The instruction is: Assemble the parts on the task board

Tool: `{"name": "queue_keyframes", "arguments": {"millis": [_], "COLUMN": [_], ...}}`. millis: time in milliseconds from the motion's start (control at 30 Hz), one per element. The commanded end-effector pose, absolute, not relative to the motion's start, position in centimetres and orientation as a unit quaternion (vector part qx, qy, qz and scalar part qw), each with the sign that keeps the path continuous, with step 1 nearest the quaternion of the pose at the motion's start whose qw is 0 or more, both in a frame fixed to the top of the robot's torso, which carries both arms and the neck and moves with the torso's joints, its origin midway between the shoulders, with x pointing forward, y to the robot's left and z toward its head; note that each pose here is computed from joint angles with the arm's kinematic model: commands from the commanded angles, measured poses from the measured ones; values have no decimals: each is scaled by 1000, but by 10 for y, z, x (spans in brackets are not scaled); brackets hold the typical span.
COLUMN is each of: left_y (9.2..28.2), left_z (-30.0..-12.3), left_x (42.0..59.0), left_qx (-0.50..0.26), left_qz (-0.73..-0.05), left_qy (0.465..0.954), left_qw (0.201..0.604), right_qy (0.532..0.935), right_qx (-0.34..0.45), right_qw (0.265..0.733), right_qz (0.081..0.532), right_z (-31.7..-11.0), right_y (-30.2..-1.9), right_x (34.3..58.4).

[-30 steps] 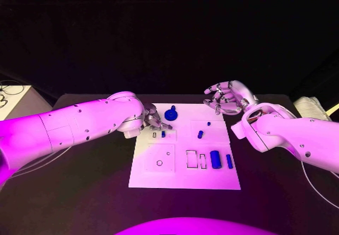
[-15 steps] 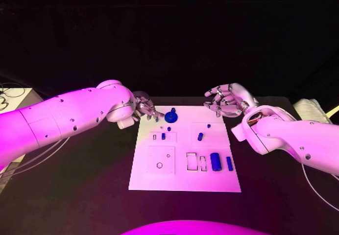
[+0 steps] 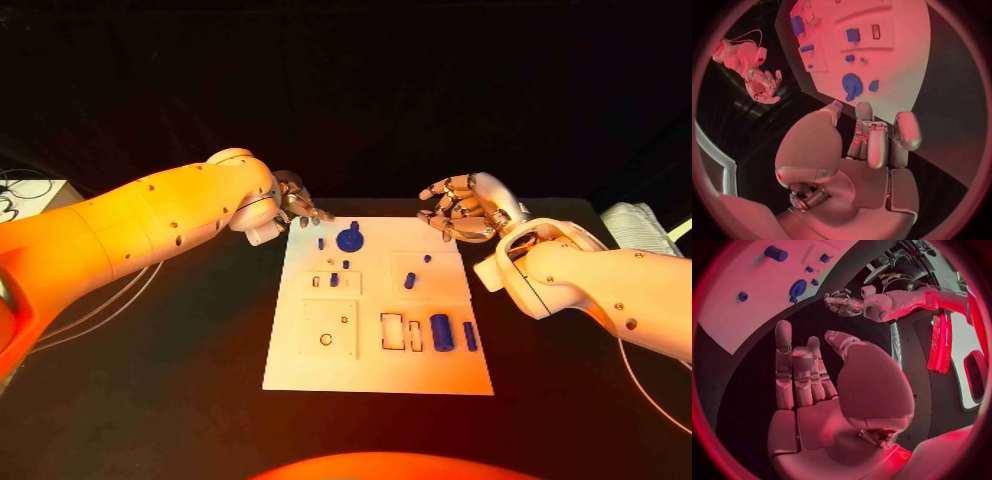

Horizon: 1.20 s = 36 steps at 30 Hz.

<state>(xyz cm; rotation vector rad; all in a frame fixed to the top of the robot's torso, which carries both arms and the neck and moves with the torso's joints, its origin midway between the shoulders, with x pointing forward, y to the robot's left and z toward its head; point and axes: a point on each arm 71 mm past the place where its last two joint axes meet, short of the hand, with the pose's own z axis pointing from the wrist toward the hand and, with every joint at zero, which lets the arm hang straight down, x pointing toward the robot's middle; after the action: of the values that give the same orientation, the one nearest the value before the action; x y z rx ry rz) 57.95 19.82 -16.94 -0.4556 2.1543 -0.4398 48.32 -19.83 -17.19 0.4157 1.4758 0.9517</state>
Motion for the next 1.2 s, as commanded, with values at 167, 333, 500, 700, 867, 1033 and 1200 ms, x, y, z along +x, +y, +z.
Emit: {"name": "queue_keyframes", "arguments": {"millis": [167,333,500,700,867,1033,1200], "left_y": [198,202,203,203,202,200,200], "left_z": [-178,-182,-185,-188,-192,-197,-205], "left_x": [589,594,596,597,597,596,595], "left_qx": [-163,-163,-160,-159,-159,-157,-158], "left_qz": [-144,-131,-127,-128,-131,-132,-130], "left_qy": [880,885,889,892,895,898,901], "left_qw": [423,416,410,403,395,389,383], "right_qy": [644,643,642,641,641,641,641], "right_qx": [172,172,172,172,172,172,172], "right_qw": [617,617,619,619,619,619,619], "right_qz": [419,419,419,420,420,420,420], "right_z": [-172,-171,-171,-171,-171,-171,-170], "right_y": [-195,-195,-194,-194,-193,-193,-193], "right_x": [482,482,481,481,481,481,481]}}
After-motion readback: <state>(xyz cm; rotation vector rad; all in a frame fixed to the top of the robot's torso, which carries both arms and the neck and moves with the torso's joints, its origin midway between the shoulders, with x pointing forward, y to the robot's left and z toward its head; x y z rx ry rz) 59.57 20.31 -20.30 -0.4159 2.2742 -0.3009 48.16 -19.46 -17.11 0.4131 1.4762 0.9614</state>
